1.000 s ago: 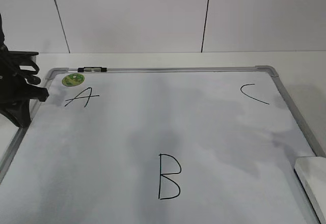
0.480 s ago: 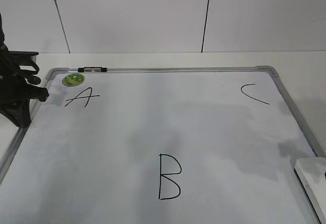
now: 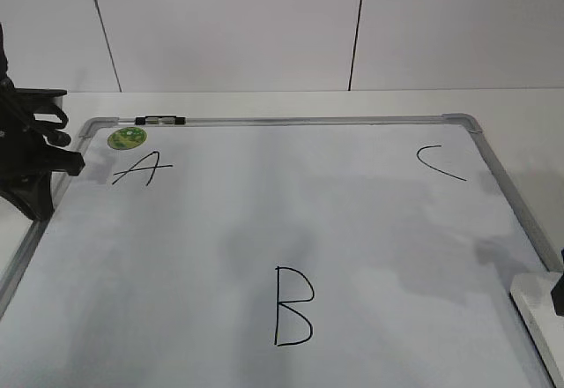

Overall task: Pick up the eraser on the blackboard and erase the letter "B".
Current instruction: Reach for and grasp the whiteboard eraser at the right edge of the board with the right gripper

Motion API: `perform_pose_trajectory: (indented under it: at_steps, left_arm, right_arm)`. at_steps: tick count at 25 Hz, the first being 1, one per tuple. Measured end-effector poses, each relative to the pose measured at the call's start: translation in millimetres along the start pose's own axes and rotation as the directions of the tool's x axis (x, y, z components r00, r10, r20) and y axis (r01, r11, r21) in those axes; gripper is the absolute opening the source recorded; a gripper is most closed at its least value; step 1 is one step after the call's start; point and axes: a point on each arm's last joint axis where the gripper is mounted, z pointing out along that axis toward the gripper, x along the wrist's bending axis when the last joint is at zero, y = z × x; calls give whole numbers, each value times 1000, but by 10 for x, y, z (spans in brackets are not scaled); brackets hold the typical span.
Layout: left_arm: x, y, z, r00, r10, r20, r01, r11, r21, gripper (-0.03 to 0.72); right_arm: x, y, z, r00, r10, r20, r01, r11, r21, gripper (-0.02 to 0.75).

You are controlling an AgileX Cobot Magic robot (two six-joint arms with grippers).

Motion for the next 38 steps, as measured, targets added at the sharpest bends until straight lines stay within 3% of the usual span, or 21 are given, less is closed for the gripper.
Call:
perform_pose_trajectory:
  at_steps: [9,17,30,38]
  left_arm:
    - [0,0,0,1000,0,0,0,1000,0,25]
    - [-1,4,-4,1000,0,1,0,1000,-2,25]
    - [-2,3,-4,1000,-1,2,1,1000,-1,25]
    - [-2,3,-4,1000,-1,2,1,1000,-1,25]
  right_arm:
    - [5,44,176,1000,10,4,-10,997,75,659]
    - [-5,79,381,1000,7,22,-10,988,157,659]
    - [-13,120,528,999,0,35,-6,983,186,657]
    - [-11,120,527,999,3,32,-9,983,186,593]
